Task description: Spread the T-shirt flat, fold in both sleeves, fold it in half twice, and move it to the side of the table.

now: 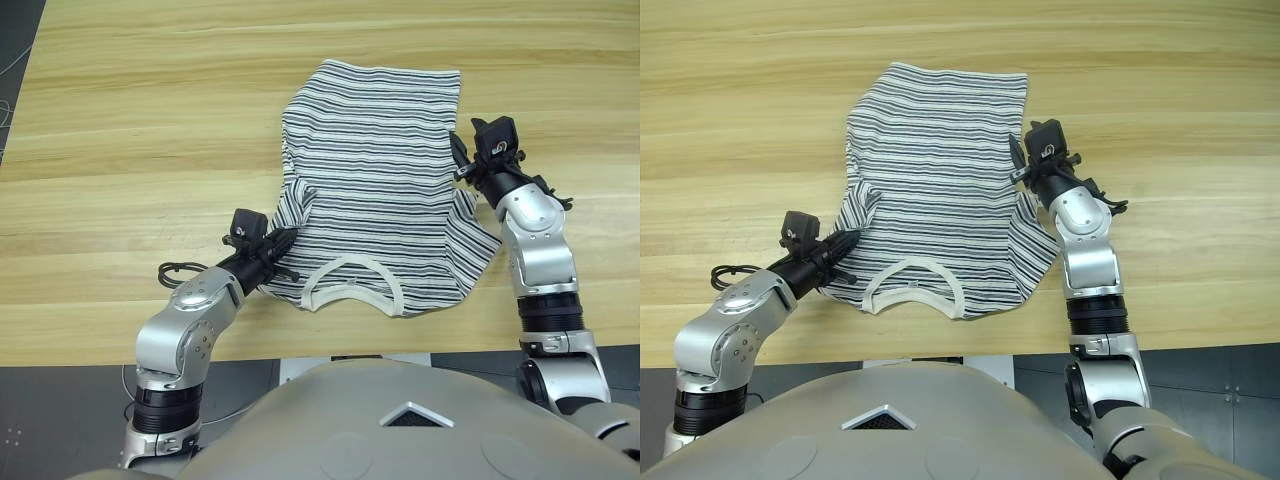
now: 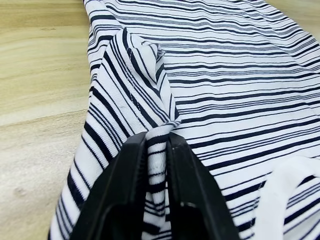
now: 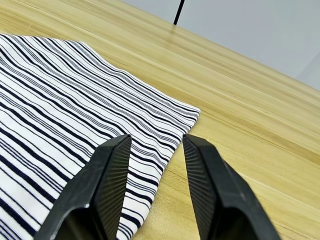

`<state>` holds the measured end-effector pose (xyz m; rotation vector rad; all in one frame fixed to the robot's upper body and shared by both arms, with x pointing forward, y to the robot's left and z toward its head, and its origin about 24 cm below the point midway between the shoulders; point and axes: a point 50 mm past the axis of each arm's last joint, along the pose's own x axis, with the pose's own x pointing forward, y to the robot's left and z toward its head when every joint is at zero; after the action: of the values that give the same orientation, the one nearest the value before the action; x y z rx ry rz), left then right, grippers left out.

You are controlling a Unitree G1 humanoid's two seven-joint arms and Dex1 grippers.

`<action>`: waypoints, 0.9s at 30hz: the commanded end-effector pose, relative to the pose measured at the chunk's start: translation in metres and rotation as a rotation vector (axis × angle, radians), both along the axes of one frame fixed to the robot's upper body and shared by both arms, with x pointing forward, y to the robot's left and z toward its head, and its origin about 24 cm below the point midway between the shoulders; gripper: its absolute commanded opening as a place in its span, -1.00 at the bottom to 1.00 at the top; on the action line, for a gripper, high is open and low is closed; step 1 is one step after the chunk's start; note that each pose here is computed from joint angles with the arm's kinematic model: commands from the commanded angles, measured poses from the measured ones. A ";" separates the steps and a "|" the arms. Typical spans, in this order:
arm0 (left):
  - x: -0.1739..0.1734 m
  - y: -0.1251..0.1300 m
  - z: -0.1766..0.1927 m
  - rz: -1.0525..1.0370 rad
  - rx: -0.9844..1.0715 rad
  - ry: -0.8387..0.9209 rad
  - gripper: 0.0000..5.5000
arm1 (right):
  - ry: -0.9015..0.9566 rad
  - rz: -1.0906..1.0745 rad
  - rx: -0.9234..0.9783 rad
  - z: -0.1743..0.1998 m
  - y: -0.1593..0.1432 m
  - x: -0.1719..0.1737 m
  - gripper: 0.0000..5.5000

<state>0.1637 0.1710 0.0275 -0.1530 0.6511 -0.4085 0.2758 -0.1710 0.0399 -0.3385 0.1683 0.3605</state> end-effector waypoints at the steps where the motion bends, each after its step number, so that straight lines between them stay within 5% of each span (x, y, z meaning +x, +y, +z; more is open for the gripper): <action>1: 0.000 -0.003 0.005 0.005 -0.015 -0.007 -0.54 | 0.002 -0.007 -0.008 -0.002 0.000 -0.001 -0.31; 5: -0.005 -0.009 0.009 -0.015 -0.061 0.014 -0.36 | 0.001 -0.009 -0.010 -0.003 -0.001 -0.001 -0.31; 11: -0.010 -0.012 0.010 -0.014 -0.126 0.077 -0.36 | -0.004 -0.013 -0.010 0.000 -0.004 0.000 -0.31; 16: -0.016 -0.010 -0.002 0.023 -0.160 0.167 -0.36 | -0.009 0.007 0.196 0.017 -0.012 -0.004 -0.31; 22: -0.017 -0.014 0.003 0.068 -0.224 0.129 -0.36 | 0.261 0.038 0.655 0.037 -0.073 -0.048 -0.31; 27: -0.013 -0.018 0.014 0.097 -0.262 0.077 -0.36 | 0.447 -0.167 0.804 0.039 -0.118 -0.096 -0.31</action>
<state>0.1501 0.1540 0.0379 -0.4484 0.6720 -0.4099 0.1948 -0.2803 0.0747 0.5182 0.4116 0.3489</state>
